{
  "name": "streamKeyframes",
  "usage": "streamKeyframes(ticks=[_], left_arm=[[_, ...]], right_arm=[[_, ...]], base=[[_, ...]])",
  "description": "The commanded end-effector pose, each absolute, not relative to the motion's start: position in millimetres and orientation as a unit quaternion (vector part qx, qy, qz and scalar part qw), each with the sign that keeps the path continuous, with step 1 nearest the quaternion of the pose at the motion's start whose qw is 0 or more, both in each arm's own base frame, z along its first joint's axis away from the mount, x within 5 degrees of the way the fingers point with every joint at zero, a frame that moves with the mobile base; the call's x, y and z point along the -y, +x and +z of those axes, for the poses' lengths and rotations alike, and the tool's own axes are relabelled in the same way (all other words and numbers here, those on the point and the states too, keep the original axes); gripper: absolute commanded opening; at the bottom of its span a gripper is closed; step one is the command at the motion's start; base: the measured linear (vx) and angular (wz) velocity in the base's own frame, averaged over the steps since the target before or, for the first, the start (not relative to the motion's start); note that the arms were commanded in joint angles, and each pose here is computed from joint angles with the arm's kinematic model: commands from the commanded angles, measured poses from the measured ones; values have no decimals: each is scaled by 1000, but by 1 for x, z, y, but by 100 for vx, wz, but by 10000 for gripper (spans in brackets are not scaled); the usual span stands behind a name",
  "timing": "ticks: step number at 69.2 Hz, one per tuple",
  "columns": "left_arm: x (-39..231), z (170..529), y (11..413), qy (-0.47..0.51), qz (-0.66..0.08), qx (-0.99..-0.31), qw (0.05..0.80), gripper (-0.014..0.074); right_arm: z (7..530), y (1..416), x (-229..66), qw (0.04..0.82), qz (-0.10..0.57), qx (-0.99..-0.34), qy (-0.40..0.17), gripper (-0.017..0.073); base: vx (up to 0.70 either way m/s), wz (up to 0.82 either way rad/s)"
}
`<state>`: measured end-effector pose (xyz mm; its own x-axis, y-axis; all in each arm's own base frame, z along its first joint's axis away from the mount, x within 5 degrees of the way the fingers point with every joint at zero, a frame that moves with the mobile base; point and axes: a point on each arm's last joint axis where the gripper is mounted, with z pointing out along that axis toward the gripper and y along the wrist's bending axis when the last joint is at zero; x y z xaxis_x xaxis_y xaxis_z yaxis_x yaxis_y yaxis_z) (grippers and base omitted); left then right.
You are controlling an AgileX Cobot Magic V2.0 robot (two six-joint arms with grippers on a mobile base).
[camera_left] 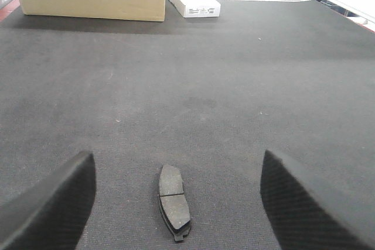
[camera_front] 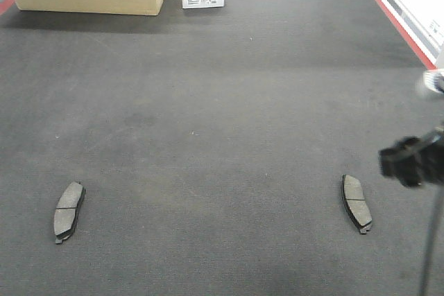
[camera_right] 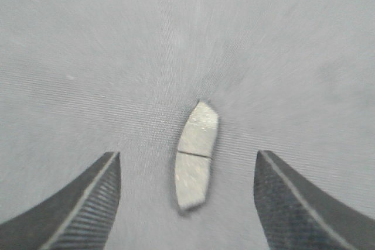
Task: Move and align brake pads A on conveyor
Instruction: 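Raise the open right gripper away from the placed brake pad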
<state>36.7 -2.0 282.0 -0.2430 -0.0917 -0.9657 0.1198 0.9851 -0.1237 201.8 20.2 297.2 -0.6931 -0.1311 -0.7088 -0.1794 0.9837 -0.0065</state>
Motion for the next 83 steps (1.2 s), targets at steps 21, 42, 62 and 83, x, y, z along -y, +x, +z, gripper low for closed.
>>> streamKeyframes(ticks=[21,42,62,83], left_arm=[[3,295,38,12,-97,-759,644,559],[3,295,38,12,-97,-759,644,559],[3,295,38,12,-97,-759,644,559],[3,295,38,12,-97,-759,644,559]], right_arm=[[312,105,-16,587,25,-803,-104,473],[290,65,-12,681,12,-726,-94,473],[280,61,-12,676,14,-730,-96,473],[280,61,-12,676,14,-730,-96,473]], base=[[0,0],[0,0],[0,0],[0,0]])
